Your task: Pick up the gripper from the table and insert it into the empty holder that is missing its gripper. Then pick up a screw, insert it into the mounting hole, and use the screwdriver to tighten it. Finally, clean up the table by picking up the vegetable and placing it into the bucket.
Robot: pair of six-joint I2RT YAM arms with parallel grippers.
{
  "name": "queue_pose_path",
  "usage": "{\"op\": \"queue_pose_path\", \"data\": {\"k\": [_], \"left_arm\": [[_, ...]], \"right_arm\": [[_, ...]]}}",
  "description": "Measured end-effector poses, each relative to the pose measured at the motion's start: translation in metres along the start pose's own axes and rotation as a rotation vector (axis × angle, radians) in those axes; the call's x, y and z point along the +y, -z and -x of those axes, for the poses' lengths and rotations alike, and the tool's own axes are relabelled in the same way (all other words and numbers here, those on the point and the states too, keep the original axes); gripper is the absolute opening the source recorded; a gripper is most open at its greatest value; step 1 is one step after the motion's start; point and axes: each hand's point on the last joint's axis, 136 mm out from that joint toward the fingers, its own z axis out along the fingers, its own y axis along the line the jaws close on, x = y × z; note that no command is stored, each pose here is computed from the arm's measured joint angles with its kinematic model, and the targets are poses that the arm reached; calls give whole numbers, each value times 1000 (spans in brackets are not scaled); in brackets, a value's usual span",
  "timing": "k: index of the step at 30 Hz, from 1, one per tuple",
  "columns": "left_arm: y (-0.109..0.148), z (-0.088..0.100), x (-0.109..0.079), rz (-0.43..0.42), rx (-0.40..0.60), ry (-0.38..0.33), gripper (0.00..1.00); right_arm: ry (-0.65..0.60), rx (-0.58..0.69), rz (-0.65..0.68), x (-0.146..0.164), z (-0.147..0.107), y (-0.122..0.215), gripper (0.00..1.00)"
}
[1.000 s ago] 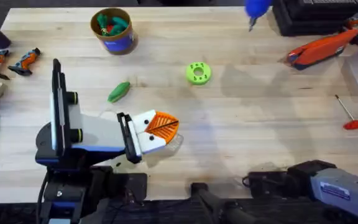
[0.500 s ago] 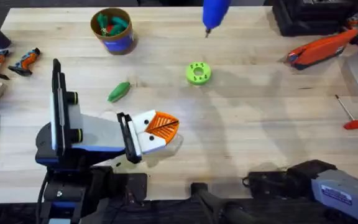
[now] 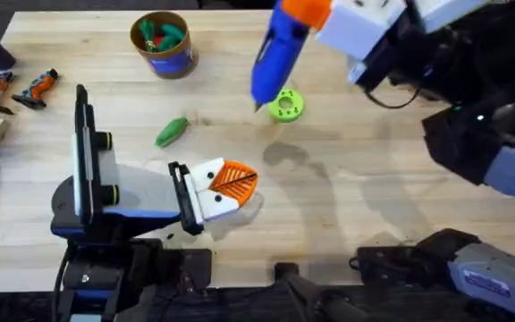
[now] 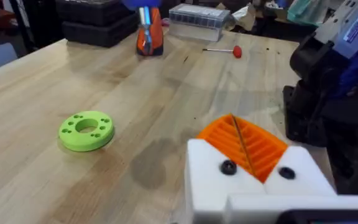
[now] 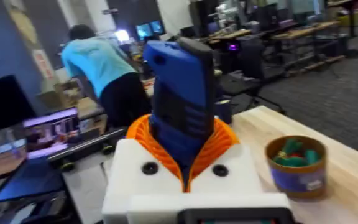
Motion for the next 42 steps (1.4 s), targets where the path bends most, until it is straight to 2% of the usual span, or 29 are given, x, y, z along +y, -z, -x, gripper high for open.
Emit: {"op": "queue_pose_path", "data": {"k": [7,12,20,42], "left_arm": [[0,0,0,0,0,0,11],[0,0,0,0,0,1,11],[0,0,0,0,0,0,11],[0,0,0,0,0,0,11]], "right_arm": [[-15,15,137,46,-14,-21,25],[11,3,194,66,-14,-26,25],[-1,33,237,75,-34,-36,25],[148,46,402,112,-46,-35,25]]}}
